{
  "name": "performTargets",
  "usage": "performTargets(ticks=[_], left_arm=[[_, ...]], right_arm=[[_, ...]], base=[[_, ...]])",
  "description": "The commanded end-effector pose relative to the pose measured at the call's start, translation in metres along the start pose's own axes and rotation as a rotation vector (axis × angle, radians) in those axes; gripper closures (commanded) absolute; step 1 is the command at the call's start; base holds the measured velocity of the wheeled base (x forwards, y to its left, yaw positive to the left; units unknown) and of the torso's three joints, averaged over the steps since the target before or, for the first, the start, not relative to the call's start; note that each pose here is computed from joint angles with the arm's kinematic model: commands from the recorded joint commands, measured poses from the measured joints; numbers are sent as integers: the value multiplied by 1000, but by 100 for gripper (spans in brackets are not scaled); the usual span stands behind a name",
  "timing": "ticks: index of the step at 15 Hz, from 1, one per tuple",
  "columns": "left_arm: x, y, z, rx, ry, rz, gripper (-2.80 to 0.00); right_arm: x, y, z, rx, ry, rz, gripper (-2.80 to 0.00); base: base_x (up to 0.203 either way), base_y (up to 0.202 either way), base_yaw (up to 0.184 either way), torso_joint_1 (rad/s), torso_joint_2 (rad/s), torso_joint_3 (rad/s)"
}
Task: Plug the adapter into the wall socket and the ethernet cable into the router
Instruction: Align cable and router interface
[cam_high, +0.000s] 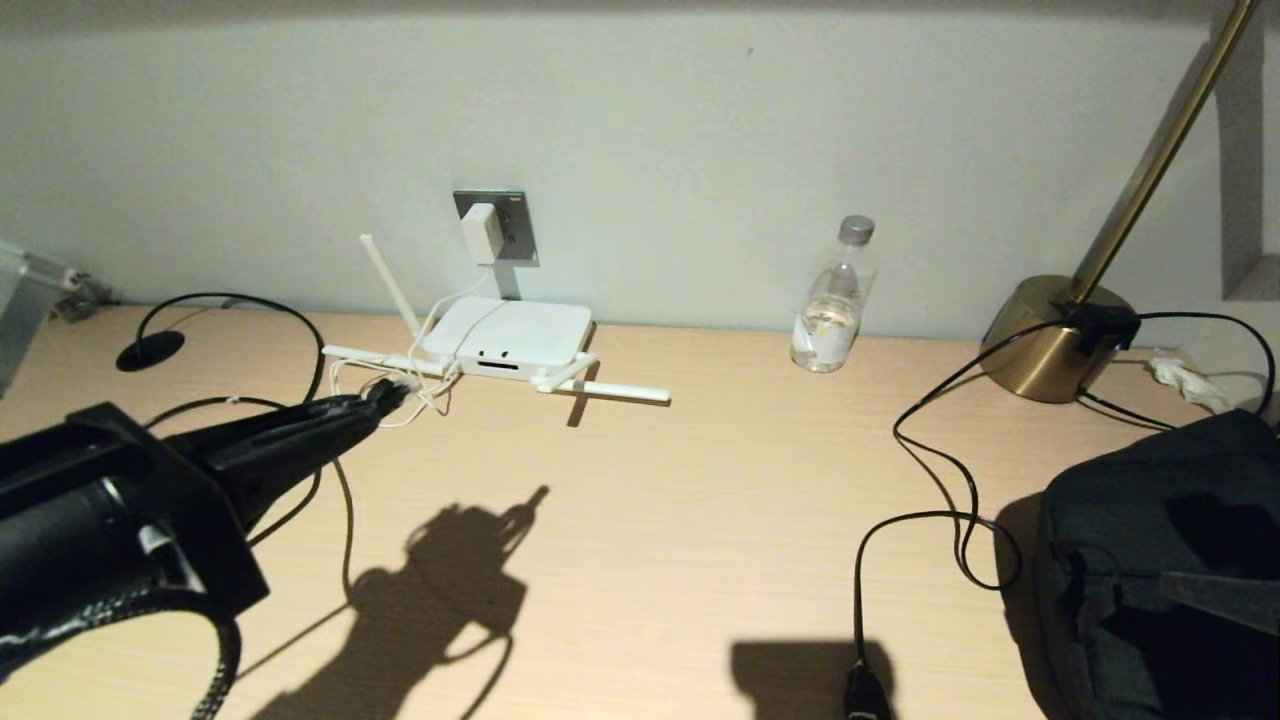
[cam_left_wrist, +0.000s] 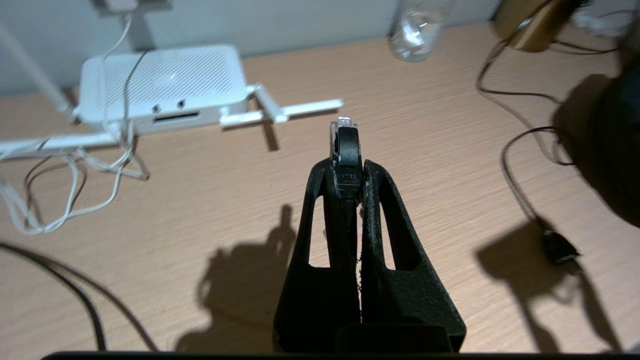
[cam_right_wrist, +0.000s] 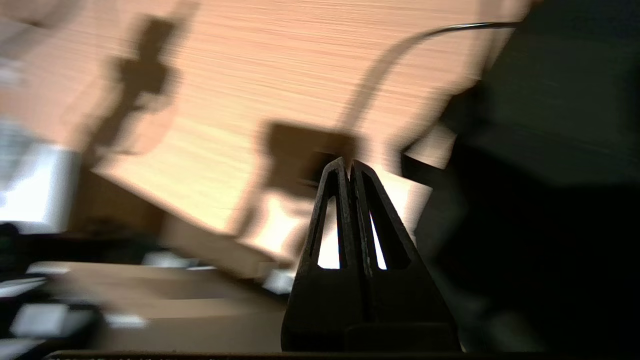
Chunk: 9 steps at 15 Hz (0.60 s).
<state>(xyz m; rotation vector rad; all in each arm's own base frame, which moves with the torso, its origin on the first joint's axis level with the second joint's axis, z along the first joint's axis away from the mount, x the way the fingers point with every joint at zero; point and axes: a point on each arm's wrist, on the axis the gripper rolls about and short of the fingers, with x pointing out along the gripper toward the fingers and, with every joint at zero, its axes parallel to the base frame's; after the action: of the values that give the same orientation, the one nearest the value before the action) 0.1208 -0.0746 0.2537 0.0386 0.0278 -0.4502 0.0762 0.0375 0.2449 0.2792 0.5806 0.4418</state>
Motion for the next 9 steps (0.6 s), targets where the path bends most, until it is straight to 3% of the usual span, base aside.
performTargets(ticks=[1, 3, 5, 7, 9], left_arm=[[9, 1, -9, 0, 47, 38, 0], [11, 4, -24, -1, 105, 63, 0], [12, 5, -38, -9, 152, 71, 0], [17, 5, -40, -11, 128, 75, 0], [21, 9, -38, -24, 99, 106, 0]], right_arm=[[-14, -15, -34, -66, -85, -115, 0], [-8, -28, -65, -143, -83, -143, 0], [-1, -41, -99, -293, -98, -115, 0], [2, -54, -138, -489, -102, -18, 0], [3, -62, -163, -577, -78, 53, 0]], base=[[0, 0, 0, 0, 0, 0], [0, 0, 0, 0, 0, 0], [0, 0, 0, 0, 0, 0], [0, 0, 0, 0, 0, 0], [0, 0, 0, 0, 0, 0]])
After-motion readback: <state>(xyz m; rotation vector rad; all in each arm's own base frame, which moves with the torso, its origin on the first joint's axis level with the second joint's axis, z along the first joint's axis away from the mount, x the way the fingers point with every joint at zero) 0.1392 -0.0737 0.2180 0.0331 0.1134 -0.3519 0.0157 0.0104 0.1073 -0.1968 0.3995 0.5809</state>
